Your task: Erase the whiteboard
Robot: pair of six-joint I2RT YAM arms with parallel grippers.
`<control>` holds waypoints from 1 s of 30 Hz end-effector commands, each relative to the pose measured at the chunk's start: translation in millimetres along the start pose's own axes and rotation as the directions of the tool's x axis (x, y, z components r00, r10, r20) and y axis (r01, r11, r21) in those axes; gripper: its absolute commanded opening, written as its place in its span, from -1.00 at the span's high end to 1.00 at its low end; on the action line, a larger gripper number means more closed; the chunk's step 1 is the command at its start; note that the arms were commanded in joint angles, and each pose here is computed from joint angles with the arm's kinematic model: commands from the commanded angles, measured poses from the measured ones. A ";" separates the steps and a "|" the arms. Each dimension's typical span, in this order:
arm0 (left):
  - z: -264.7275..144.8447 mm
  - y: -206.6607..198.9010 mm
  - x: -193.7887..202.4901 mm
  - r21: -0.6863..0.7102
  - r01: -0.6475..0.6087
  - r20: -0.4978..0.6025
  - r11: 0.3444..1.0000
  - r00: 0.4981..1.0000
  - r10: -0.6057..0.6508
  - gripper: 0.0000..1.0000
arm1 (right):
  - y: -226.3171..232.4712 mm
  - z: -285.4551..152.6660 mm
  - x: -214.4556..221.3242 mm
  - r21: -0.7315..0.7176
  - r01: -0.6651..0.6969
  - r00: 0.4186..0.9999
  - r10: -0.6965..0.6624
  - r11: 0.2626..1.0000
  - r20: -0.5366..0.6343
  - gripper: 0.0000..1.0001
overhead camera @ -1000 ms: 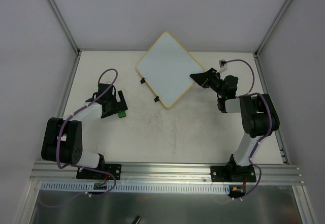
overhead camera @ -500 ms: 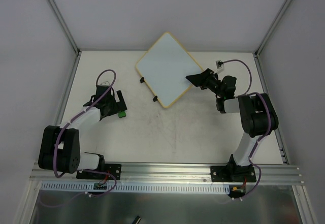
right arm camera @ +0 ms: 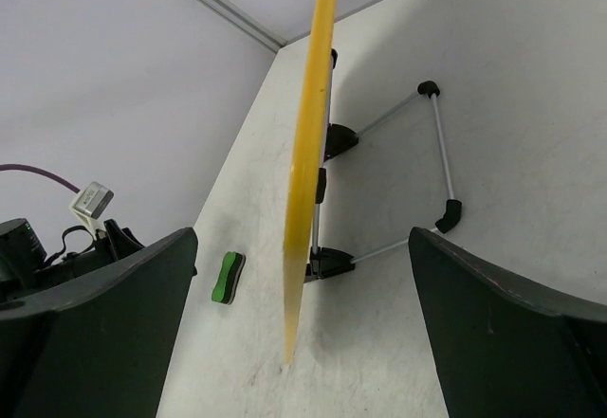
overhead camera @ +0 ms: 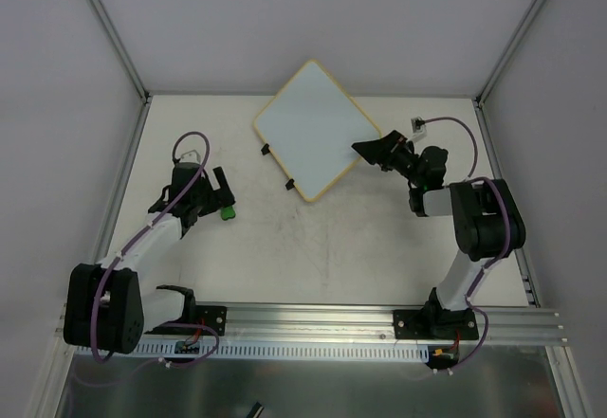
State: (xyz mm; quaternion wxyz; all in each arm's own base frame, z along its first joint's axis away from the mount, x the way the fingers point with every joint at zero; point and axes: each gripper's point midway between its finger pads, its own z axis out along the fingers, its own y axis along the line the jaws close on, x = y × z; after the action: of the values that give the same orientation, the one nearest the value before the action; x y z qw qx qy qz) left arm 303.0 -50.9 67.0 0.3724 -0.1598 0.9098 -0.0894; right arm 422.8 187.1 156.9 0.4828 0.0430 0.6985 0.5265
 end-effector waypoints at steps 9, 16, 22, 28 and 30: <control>-24.2 -14.9 -17.7 0.103 0.036 0.126 0.994 0.991 -0.049 -0.98 | 55.6 -46.8 -38.5 -0.017 0.095 0.988 -0.092 0.995 0.127 -0.98; -36.7 -21.8 -22.4 0.145 0.033 0.164 0.989 0.985 -0.057 -0.98 | 39.6 -96.7 -17.4 0.229 0.095 0.991 -0.115 0.969 0.074 -0.98; -50.2 -29.6 -22.1 0.209 0.026 0.194 0.978 0.979 -0.068 -0.98 | 38.1 -150.7 -16.3 0.446 0.226 0.963 -0.267 0.866 0.030 -0.98; -60.9 -40.9 -10.4 0.276 -0.038 0.213 0.960 0.977 -0.023 -0.98 | 41.2 -173.9 1.3 0.466 0.275 0.954 -0.299 0.841 -0.023 -0.98; -61.4 -41.3 -2.3 0.284 -0.056 0.212 0.957 0.977 -0.006 -0.98 | 35.4 -178.5 10.9 0.470 0.270 0.956 -0.291 0.840 -0.029 -0.98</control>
State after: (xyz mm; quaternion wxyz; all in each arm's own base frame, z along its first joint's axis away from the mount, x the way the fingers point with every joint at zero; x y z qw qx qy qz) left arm 276.4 -75.9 122.7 0.4785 -0.1263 0.8499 -0.1808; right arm 286.0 94.1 212.2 0.5776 0.0633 0.7564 0.3002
